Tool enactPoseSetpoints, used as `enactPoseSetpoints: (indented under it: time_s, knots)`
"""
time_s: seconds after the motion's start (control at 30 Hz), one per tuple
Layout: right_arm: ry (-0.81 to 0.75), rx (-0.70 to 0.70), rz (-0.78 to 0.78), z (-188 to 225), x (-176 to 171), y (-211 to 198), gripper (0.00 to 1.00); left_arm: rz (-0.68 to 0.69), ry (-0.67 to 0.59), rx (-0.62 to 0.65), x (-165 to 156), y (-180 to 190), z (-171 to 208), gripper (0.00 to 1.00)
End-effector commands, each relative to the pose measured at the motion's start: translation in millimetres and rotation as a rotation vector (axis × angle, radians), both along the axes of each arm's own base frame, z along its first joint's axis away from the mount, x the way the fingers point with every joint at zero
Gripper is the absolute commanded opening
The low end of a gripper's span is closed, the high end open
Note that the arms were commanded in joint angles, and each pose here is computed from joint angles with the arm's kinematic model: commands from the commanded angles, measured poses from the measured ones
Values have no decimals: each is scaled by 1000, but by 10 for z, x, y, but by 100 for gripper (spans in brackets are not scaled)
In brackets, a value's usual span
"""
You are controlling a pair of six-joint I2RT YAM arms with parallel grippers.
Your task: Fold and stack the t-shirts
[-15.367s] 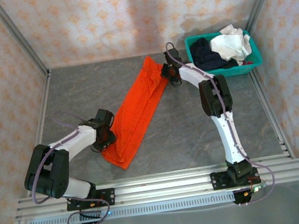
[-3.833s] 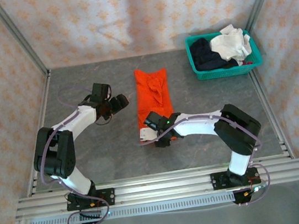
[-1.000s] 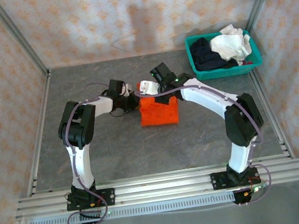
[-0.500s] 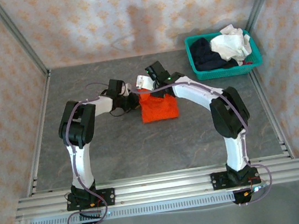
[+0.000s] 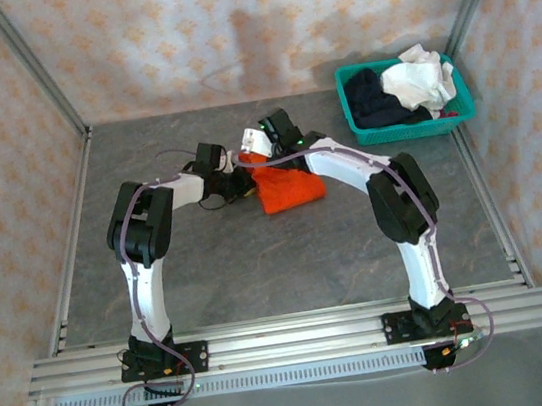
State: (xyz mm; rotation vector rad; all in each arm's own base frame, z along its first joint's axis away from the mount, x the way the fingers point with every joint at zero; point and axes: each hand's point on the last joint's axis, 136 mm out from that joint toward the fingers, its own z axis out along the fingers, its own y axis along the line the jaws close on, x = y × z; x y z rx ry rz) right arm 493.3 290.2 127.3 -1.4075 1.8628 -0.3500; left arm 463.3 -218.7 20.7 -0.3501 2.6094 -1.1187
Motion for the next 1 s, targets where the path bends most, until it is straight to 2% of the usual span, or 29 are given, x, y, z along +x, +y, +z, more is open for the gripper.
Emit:
enactPoseSetpoints:
  time_s: [0.0,0.23,0.43,0.5,0.57,0.6,0.67,0.77,0.9,0.97]
  knots:
    - [-76,58,-11,192,218,102,0,48,209,143,-346,295,-706,0]
    - [-66,76,-19,2,358,214,0,53,213,146,-352,315,-713,0]
    - [-54,37,-62,-193,433,152,0,66,205,143,-367,351,-695,0]
    - [-44,55,-57,-205,414,175,12,76,194,127,-361,353,-672,0]
    - [-20,95,-40,-197,355,225,47,79,182,109,-342,341,-640,0]
    - [-9,112,-30,-183,325,246,56,80,187,106,-347,342,-640,0]
    - [-14,160,-33,-89,305,274,68,88,188,96,-349,342,-636,2]
    - [-37,212,-60,54,310,236,79,103,184,83,-365,358,-603,18]
    - [-68,320,-130,264,324,106,84,124,177,96,-451,439,-541,37]
    - [-84,391,-174,379,326,22,85,133,172,92,-494,474,-496,42]
